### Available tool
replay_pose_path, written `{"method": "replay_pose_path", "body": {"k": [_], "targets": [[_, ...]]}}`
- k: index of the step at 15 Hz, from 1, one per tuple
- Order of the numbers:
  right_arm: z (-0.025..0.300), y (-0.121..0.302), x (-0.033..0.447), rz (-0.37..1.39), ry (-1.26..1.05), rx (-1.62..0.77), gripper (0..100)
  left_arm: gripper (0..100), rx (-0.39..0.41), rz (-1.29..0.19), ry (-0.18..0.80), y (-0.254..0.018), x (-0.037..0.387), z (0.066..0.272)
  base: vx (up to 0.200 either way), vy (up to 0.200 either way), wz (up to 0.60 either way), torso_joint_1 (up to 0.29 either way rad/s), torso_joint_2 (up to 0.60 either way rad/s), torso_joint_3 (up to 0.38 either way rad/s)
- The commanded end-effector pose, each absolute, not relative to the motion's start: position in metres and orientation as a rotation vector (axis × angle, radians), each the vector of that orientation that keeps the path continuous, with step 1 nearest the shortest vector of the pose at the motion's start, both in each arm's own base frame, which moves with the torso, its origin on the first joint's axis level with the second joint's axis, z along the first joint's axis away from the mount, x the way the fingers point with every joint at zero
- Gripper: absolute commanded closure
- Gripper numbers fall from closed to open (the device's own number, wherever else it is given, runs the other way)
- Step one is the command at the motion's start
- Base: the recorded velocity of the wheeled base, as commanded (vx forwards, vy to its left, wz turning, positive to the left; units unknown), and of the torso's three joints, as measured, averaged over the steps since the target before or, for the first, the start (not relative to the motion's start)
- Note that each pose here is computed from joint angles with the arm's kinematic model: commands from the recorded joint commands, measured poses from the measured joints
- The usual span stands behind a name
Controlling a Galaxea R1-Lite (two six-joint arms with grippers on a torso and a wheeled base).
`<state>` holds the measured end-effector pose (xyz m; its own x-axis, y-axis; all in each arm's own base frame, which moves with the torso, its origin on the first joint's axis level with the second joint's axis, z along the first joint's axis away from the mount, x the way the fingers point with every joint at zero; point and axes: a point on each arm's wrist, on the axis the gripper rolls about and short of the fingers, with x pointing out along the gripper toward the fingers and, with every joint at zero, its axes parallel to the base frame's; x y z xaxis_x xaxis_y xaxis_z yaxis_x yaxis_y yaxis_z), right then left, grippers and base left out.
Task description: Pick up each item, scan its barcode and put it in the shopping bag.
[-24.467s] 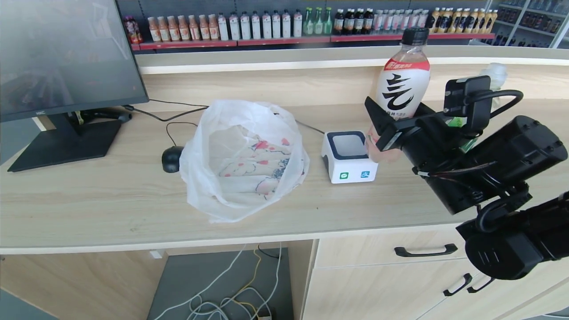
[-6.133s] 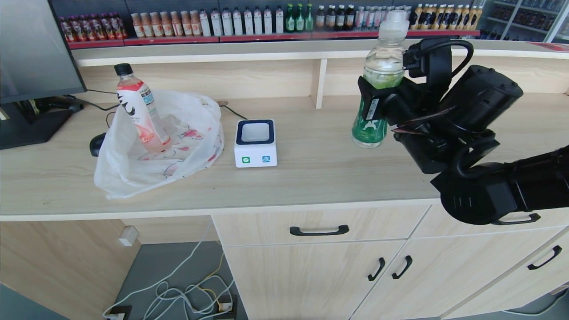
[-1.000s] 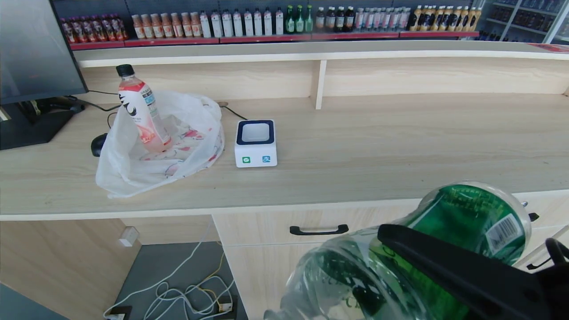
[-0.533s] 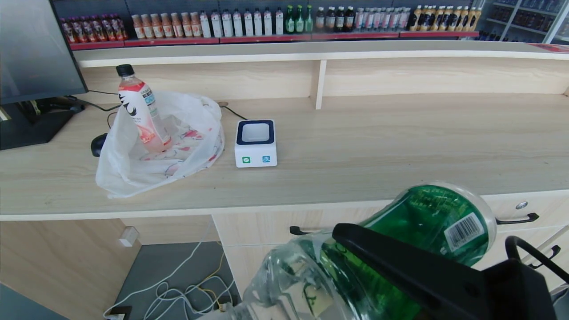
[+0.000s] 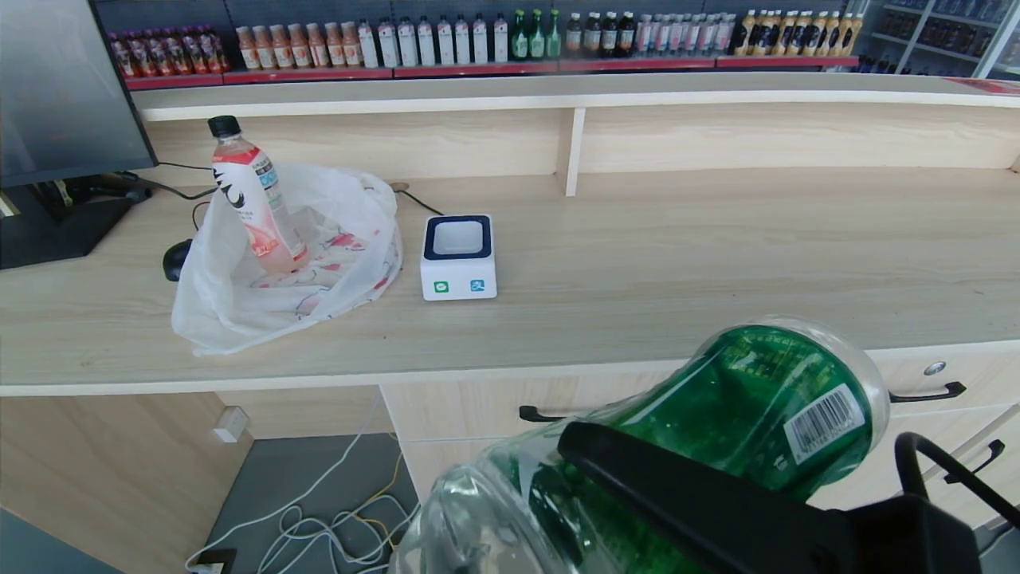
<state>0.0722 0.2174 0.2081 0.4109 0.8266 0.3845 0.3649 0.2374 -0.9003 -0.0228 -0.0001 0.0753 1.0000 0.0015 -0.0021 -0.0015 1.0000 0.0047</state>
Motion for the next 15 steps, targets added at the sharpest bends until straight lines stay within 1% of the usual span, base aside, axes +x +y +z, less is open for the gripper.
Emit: {"method": "replay_pose_path", "body": {"k": [1,5,11,12,15], "targets": [[0.207,0.218,0.072,0.448,-1.177,-1.362,100,0,0.005,0.002,0.002,0.000,-0.023,0.075,0.000,0.000,0.00,0.000,0.00,0.000],[0.206,0.217,0.072,0.461,-1.168,-1.357,100,0,0.005,0.002,0.002,0.000,-0.023,0.075,0.000,0.000,0.00,0.000,0.00,0.000],[0.194,0.213,0.074,0.634,-1.018,-1.138,100,0,0.005,0.002,0.002,0.000,-0.023,0.075,0.000,0.000,0.00,0.000,0.00,0.000],[0.187,0.208,0.076,0.710,-0.920,-1.024,100,0,0.005,0.002,0.002,0.000,-0.023,0.075,0.000,0.000,0.00,0.000,0.00,0.000],[0.162,0.192,0.076,0.867,-0.681,-0.809,100,0,0.005,0.003,0.002,0.000,-0.023,0.075,0.000,0.000,0.00,0.000,0.00,0.000]]}}
